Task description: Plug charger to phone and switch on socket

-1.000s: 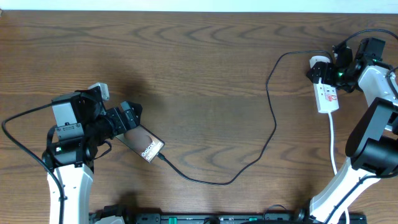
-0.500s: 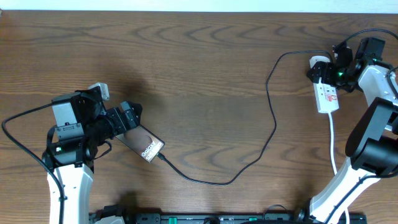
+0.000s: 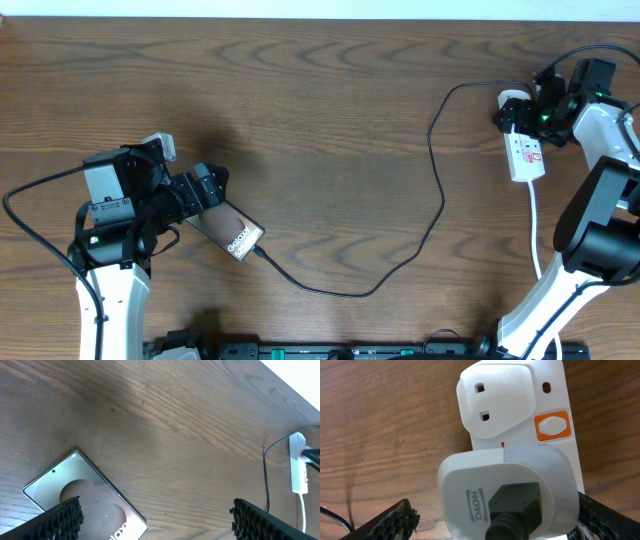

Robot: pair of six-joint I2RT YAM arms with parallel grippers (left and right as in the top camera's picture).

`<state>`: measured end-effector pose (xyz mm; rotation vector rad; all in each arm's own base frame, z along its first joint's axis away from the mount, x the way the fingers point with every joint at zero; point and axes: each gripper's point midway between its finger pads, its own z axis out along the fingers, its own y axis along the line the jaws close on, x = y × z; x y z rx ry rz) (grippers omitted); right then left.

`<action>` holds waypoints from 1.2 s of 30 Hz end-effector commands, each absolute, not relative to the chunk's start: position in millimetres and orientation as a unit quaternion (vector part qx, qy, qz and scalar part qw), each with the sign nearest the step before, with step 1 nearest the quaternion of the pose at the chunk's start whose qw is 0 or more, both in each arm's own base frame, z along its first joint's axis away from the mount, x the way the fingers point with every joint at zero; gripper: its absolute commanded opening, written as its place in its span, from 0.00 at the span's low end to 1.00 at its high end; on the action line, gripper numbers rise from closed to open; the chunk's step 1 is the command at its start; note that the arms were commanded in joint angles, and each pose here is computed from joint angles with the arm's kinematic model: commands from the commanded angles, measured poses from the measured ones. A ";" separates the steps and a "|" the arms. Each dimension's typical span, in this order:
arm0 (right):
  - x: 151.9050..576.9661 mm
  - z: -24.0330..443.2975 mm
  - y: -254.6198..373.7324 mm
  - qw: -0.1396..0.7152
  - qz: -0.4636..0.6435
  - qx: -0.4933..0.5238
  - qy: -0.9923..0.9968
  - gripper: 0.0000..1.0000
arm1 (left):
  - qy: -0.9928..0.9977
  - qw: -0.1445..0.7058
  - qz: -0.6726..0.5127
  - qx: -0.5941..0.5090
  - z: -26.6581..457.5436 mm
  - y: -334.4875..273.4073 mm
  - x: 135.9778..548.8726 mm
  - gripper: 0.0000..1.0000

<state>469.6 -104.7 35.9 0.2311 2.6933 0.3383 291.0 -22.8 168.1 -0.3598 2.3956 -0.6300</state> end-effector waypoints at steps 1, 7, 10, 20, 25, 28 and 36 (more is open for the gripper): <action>433.6 5.6 -12.4 0.102 0.268 0.086 0.954 0.87 | 0.911 0.317 -0.231 -0.130 169.6 -21.1 292.3 0.93; 438.0 4.8 -16.9 0.112 0.257 0.085 0.956 0.86 | 0.911 0.316 -0.231 -0.130 169.1 -21.2 291.7 0.93; 441.8 4.1 -24.0 0.121 0.244 0.086 0.958 0.86 | 0.914 0.313 -0.221 -0.136 166.5 -18.0 290.5 0.93; 443.7 0.8 -51.4 0.129 0.190 0.100 0.968 0.86 | 0.918 0.304 -0.208 -0.144 161.7 -13.9 287.0 0.93; 446.1 4.4 -66.9 0.138 0.176 0.108 0.969 0.86 | 0.919 0.301 -0.208 -0.145 160.8 -14.3 285.8 0.93; 448.8 7.8 -74.5 0.145 0.172 0.113 0.968 0.87 | 0.919 0.301 -0.208 -0.145 160.7 -14.2 285.7 0.93; 454.9 15.5 -85.2 0.158 0.169 0.117 0.966 0.87 | 0.919 0.301 -0.208 -0.145 160.8 -14.2 285.8 0.93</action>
